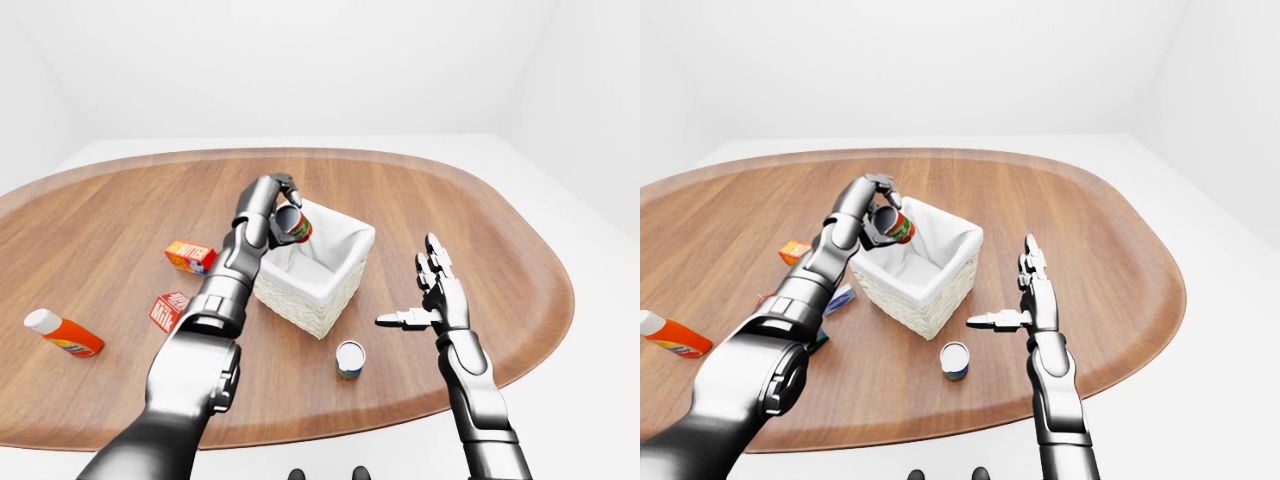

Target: Pick up the tomato sauce, and put it in the basket.

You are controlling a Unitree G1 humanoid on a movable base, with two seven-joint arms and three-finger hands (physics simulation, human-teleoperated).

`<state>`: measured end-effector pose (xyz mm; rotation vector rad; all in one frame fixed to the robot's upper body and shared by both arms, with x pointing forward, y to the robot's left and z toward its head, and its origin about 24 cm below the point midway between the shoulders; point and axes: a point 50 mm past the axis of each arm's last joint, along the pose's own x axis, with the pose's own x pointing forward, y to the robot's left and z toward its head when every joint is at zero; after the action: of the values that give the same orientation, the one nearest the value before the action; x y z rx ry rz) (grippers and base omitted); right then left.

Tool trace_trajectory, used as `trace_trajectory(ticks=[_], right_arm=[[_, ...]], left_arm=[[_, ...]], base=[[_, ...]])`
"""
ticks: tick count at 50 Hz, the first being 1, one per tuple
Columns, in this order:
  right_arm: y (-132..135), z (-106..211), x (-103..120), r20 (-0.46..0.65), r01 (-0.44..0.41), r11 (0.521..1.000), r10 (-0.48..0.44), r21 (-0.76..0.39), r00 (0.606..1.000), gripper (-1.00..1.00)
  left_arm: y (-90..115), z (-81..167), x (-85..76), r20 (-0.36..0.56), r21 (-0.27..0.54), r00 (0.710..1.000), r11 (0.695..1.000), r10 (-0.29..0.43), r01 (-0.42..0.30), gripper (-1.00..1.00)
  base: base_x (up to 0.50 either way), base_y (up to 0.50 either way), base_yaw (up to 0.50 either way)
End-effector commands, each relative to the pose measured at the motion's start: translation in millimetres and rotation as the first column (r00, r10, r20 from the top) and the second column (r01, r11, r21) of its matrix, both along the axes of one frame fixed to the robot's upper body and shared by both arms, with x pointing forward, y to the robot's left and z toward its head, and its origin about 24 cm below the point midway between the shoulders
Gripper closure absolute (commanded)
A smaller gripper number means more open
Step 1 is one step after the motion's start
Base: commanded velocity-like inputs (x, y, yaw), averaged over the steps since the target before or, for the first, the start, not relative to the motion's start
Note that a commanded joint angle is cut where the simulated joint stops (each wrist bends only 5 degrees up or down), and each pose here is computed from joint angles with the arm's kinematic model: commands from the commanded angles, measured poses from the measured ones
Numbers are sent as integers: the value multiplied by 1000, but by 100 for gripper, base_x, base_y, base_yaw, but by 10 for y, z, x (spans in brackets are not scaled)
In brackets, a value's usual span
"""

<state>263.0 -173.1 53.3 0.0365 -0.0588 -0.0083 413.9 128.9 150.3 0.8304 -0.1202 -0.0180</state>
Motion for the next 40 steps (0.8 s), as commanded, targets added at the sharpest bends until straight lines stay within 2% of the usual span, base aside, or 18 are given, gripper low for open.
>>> trace_trajectory(ticks=[1,7,9,15,40], right_arm=[[2,5,-2,0,0,1000,0,1,1000,-100],[4,7,-1,1,-1,1000,1,2,1000,-100],[2,4,3,0,-1,1000,1,2,1000,-100],[0,-2,-8,0,-2,1000,2,2,1000,-100],[7,8,-4,0,-2,1000,2,4,1000,-100]], left_arm=[[-15,-39,27,-23,11,999,1000,22,-22,100],[-74,-30,40,-33,23,999,1000,16,-15,100],[-104,-60,35,-57,-9,998,1000,1,-2,100],[-162,-35,35,-48,-9,999,1000,-16,15,100],[-154,-160,15,-79,25,997,1000,3,-1,100]], base=[[0,0,0],[0,0,0],[0,0,0],[0,0,0],[0,0,0]])
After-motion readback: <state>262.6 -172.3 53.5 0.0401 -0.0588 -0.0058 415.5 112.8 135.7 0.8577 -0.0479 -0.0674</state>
